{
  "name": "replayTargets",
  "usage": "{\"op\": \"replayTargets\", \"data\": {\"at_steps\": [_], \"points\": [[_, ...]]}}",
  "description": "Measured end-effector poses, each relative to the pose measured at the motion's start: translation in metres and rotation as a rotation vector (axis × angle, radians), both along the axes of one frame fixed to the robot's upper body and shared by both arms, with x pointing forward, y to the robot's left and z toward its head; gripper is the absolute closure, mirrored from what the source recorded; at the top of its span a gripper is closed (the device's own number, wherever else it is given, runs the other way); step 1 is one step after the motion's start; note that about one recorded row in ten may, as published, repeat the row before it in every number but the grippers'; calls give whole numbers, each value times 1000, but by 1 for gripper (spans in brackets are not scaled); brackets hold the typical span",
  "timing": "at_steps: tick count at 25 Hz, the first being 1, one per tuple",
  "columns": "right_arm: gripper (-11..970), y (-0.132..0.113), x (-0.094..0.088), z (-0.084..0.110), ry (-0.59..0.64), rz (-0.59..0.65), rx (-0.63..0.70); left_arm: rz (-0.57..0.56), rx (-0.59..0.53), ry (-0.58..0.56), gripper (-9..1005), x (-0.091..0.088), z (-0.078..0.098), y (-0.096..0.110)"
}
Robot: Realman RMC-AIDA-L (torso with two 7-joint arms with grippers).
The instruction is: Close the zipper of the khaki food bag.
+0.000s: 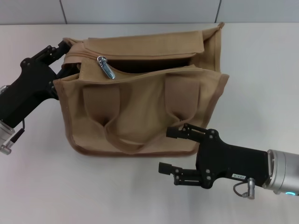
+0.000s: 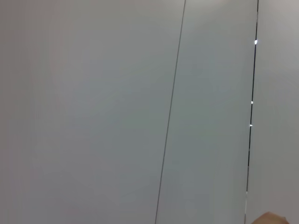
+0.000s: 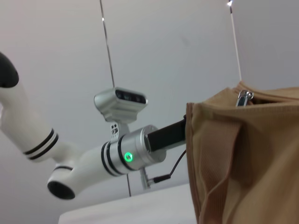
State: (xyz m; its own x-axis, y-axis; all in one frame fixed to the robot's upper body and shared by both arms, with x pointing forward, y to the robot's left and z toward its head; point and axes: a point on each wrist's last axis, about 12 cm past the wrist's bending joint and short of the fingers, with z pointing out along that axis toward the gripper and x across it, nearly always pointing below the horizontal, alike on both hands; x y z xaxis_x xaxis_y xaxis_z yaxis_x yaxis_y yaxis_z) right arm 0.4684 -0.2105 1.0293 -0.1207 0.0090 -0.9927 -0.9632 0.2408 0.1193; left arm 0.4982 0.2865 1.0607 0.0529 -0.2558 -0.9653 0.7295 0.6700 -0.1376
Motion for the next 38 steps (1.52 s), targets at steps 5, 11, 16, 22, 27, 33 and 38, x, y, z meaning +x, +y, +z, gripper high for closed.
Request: {"op": "replayTargets", "data": {"at_steps": [5, 11, 16, 22, 27, 33, 38], "points": [[140, -1, -1, 2, -5, -6, 24, 0, -15, -8, 589, -1, 1, -1], [140, -2, 0, 3, -5, -11, 24, 53, -61, -10, 659, -1, 2, 3], [140, -2, 2, 3, -9, -15, 21, 77, -73, -7, 722, 0, 2, 6], [140, -2, 2, 3, -9, -17, 22, 92, -74, 0, 916, -3, 0, 9], [141, -1, 2, 3, -10, -17, 25, 98, -82, -2, 957, -7, 0, 12], [141, -4, -4, 18, -39, 9, 155, 36, -156, 25, 961, 1, 7, 3], [141, -9, -6, 29, -67, 9, 246, -19, -180, 39, 960, 16, 13, -11]]}}
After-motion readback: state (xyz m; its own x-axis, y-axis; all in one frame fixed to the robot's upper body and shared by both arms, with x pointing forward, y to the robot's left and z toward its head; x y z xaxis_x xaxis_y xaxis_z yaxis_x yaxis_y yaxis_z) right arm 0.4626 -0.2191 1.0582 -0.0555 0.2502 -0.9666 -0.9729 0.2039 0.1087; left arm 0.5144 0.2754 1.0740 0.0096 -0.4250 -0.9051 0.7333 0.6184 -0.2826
